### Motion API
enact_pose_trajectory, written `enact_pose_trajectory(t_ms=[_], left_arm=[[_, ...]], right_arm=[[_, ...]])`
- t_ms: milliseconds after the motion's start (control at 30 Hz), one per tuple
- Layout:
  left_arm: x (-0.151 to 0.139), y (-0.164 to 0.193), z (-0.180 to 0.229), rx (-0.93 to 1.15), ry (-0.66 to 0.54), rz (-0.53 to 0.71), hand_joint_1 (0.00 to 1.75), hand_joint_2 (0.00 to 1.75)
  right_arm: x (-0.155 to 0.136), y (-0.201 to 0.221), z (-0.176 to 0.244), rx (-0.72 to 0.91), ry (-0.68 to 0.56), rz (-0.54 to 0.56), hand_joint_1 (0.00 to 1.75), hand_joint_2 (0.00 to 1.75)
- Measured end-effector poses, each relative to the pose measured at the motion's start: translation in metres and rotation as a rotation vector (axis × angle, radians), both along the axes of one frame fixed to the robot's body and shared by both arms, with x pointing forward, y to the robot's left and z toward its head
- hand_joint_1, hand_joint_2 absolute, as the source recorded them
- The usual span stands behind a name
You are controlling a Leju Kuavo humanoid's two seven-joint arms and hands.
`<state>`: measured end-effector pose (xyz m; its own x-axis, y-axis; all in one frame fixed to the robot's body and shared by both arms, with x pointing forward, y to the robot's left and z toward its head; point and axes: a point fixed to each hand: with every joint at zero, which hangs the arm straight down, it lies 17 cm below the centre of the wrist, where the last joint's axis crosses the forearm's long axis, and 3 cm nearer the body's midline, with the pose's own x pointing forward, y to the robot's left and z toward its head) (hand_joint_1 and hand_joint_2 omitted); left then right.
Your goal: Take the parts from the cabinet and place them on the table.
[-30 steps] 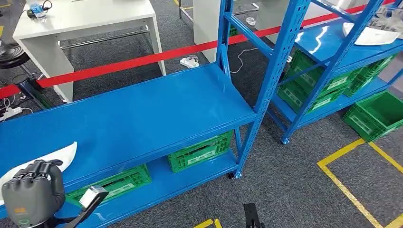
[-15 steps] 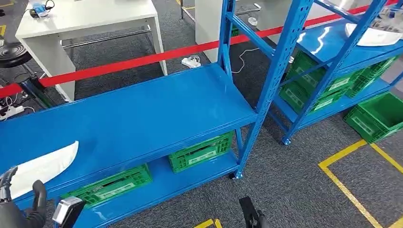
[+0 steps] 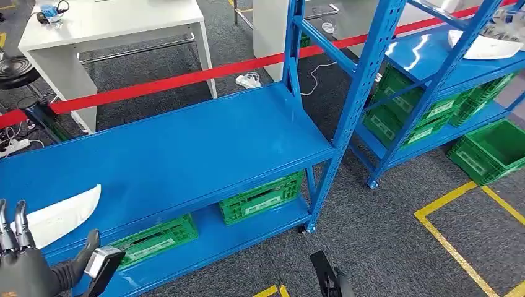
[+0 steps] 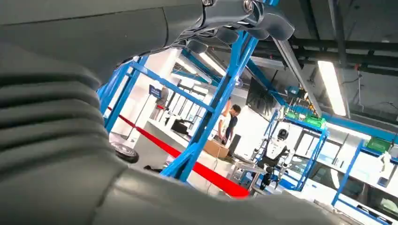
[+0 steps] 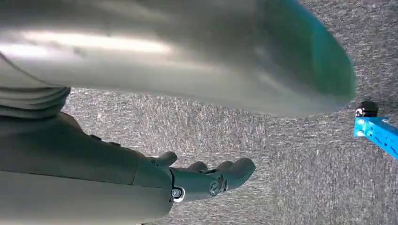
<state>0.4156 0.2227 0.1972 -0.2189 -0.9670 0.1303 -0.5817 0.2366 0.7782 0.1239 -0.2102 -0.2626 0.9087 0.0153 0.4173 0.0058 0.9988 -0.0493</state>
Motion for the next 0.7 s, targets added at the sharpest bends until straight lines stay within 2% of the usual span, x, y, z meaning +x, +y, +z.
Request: enact_pose_trajectory(t_ms=[700], left_arm=[[0.0017,-0.0045,-0.0041,-0.001,0.011,-0.011,0.0,0.0]], right_arm=[[0.0002,-0.0004,0.0,-0.001,-0.001,0.004,0.0,0.0]])
